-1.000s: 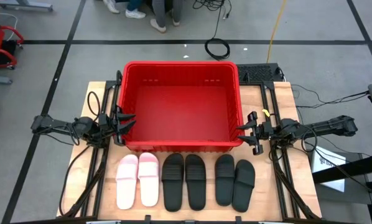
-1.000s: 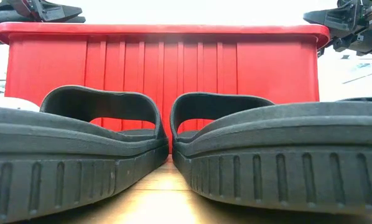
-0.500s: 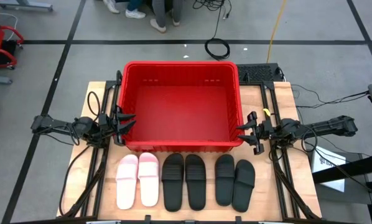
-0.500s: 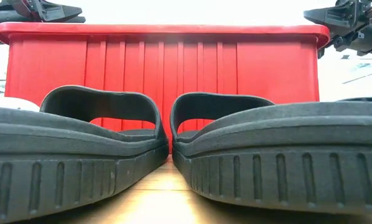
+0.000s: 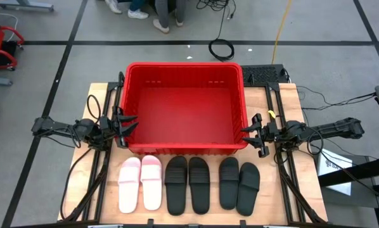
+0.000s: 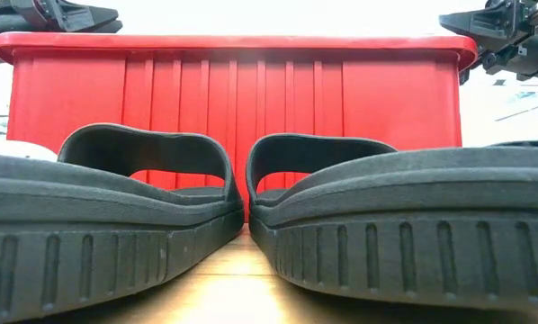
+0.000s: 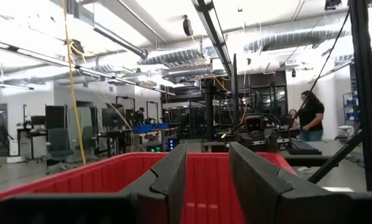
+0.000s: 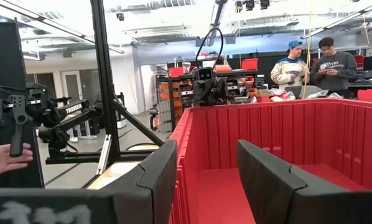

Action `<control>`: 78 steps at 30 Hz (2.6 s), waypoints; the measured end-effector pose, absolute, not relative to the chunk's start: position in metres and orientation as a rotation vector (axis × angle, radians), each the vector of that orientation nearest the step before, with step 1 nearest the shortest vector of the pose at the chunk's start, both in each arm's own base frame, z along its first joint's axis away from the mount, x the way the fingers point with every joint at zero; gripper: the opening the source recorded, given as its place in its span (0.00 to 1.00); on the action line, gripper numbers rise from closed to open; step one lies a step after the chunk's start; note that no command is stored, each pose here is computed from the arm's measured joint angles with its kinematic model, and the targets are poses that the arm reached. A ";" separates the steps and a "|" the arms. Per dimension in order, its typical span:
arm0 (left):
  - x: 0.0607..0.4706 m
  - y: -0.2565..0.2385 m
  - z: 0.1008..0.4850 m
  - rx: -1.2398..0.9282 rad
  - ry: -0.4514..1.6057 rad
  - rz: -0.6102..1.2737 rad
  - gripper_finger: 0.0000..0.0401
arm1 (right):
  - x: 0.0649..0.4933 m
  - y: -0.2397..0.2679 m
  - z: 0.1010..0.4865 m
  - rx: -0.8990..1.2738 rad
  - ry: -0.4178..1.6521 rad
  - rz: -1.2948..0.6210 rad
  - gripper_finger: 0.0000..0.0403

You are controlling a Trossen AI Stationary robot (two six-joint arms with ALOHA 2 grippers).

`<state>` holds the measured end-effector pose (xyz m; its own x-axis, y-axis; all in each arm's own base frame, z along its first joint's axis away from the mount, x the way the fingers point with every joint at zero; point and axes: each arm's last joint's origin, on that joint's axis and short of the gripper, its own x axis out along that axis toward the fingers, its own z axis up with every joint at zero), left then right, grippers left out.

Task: Pick and place slides into bin
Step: Put the black slide into the red bin

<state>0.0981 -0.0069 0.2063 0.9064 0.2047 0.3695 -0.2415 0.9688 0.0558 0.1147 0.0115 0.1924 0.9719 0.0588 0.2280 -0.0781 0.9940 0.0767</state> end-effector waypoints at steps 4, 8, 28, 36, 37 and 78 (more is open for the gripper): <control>0.098 -0.007 0.206 0.039 -0.375 0.222 0.32 | 0.114 0.011 0.195 0.088 -0.250 0.070 0.39; 0.098 -0.007 0.206 0.007 -0.389 0.218 0.32 | 0.114 0.011 0.197 0.102 -0.272 0.073 0.39; 0.096 -0.006 0.209 -0.081 -0.428 0.223 0.32 | 0.109 0.011 0.210 0.137 -0.416 0.084 0.39; 0.085 -0.004 0.228 -0.150 -0.651 0.221 0.32 | 0.099 0.010 0.228 0.161 -0.627 0.096 0.39; 0.084 -0.004 0.229 -0.165 -0.665 0.215 0.32 | 0.096 0.009 0.231 0.162 -0.668 0.097 0.39; 0.124 -0.047 0.323 -0.043 -0.693 -0.565 0.32 | 0.134 0.036 0.398 -0.017 -0.664 0.776 0.39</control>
<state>0.1245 -0.0474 0.3235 0.6259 -0.4787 0.6156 0.5063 0.8499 0.1461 0.1341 0.0364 0.3979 0.5223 0.6534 0.5480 -0.6428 0.7239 -0.2505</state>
